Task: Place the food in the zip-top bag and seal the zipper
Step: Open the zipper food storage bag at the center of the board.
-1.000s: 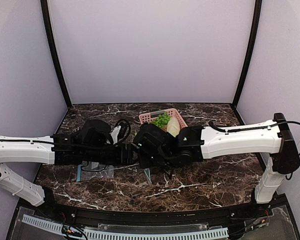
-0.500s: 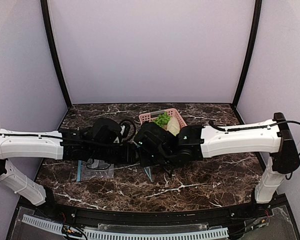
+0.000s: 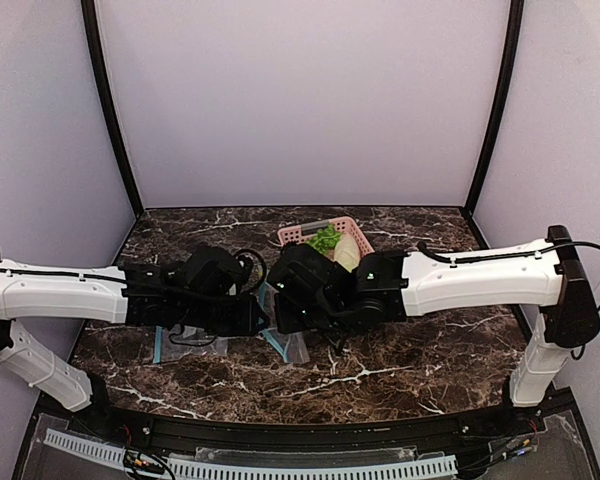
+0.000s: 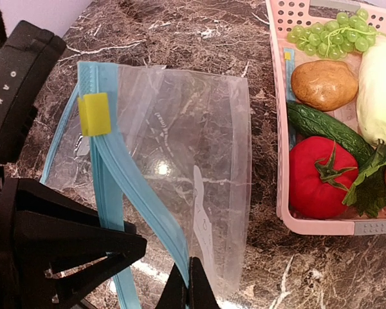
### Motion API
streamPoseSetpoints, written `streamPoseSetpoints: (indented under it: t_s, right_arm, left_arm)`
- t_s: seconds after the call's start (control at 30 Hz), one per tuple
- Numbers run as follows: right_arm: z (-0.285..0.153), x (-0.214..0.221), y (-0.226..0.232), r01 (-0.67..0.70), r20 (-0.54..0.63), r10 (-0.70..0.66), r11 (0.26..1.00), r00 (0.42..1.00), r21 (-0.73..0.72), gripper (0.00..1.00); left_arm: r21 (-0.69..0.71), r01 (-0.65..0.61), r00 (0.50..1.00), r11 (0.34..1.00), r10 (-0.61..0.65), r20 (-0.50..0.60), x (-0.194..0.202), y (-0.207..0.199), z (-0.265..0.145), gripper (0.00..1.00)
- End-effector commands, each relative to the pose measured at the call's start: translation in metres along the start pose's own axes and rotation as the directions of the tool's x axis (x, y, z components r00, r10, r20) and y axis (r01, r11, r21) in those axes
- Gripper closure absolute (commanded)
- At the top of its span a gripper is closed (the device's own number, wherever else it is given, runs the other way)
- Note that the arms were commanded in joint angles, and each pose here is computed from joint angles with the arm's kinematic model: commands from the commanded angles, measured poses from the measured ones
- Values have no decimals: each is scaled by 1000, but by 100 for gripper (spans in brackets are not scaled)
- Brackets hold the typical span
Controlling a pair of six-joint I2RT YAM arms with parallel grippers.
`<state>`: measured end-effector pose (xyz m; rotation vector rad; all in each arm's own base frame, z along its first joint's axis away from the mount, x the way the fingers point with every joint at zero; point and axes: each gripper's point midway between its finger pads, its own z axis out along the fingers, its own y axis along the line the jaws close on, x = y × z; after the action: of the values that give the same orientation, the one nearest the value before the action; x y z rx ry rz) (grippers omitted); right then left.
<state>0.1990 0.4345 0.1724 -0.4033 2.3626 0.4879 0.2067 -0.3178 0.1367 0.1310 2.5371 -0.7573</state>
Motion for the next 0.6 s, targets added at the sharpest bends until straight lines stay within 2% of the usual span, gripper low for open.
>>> streamPoseSetpoints:
  t_s: [0.0,0.1,0.2,0.43,0.57]
  right_arm:
    - [3,3,-8,-21,4,20,999,1000,40,100]
    - [6,9,-21,-37,-13,38,997,999,74,100]
    - [8,12,-38,-55,-16,57,992,998,117,100]
    - [16,15,-44,-49,-37,55,989,998,140,100]
    - [17,16,-36,-43,-53,48,995,997,86,100]
  left_arm:
    - [-61,-22,1000,998,23,18,-2,15,-15,94]
    - [-131,-46,998,990,51,30,-6,26,-27,99]
    - [-197,-78,995,977,87,41,-12,37,-42,99]
    - [-149,-118,991,982,125,42,-16,24,-47,99]
    - [-113,-131,990,985,135,33,-16,16,-44,99]
